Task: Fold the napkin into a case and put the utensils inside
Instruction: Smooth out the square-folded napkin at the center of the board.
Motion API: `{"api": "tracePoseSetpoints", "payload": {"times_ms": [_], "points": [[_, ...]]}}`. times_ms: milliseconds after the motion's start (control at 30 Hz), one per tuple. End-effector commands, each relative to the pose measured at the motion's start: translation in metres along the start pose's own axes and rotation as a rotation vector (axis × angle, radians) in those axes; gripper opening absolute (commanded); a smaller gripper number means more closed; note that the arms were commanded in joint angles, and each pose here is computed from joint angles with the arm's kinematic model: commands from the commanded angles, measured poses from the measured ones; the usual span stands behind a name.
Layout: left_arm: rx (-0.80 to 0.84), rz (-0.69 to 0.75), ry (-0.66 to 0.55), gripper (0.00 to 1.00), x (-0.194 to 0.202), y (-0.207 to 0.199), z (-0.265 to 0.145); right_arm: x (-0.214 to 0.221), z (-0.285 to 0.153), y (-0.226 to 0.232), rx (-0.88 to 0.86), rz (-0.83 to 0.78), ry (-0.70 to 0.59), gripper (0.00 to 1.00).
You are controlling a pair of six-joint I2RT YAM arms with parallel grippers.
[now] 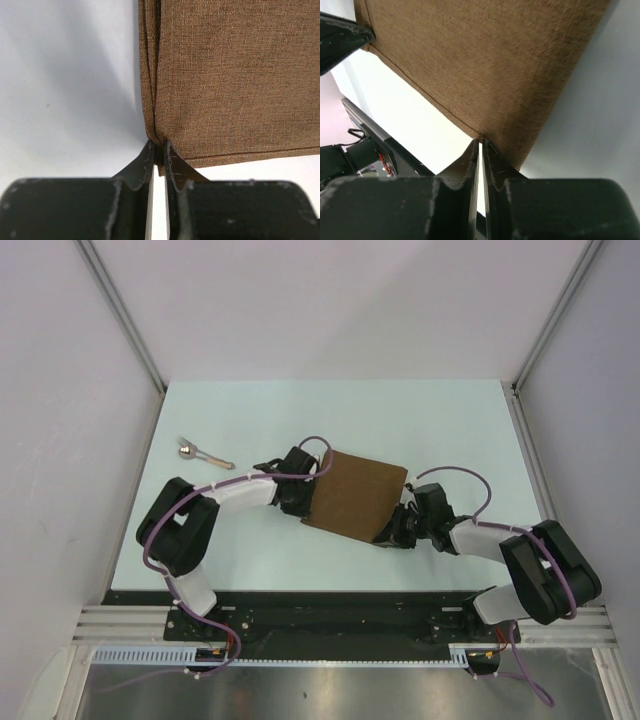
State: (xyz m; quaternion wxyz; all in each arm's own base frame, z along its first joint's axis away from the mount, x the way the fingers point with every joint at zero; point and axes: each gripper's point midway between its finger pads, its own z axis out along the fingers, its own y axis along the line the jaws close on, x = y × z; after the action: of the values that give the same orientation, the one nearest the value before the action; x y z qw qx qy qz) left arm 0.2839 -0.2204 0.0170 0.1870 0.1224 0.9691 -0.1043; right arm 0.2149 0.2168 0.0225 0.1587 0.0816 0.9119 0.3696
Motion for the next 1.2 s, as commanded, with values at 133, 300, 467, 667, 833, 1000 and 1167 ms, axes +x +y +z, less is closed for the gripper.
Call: {"api": "tracePoseSetpoints", "payload": {"times_ms": [133, 300, 467, 667, 833, 1000, 1167], "points": [[-0.043, -0.021, 0.069, 0.00, 0.012, 0.024, 0.012, -0.003, 0.008, -0.015, -0.025, 0.026, -0.004, 0.10], [-0.020, -0.025, 0.029, 0.06, -0.004, 0.016, -0.005, -0.029, -0.020, 0.036, -0.140, -0.018, -0.055, 0.15], [0.034, -0.023, -0.113, 0.43, -0.057, -0.003, -0.049, -0.086, -0.047, 0.041, -0.123, -0.025, -0.183, 0.36], [0.189, -0.039, -0.269, 0.34, -0.123, -0.038, -0.054, -0.154, -0.039, 0.027, -0.134, 0.002, -0.239, 0.36], [0.444, -0.042, -0.349, 0.09, -0.159, -0.083, -0.028, -0.197, -0.031, 0.034, -0.187, -0.028, -0.292, 0.24], [0.469, -0.115, -0.404, 0.08, -0.187, -0.074, 0.017, -0.212, -0.005, 0.019, -0.227, 0.002, -0.257, 0.13], [0.427, -0.238, -0.445, 0.07, -0.211, -0.040, 0.045, -0.219, 0.015, -0.001, -0.237, 0.022, -0.236, 0.07]]}}
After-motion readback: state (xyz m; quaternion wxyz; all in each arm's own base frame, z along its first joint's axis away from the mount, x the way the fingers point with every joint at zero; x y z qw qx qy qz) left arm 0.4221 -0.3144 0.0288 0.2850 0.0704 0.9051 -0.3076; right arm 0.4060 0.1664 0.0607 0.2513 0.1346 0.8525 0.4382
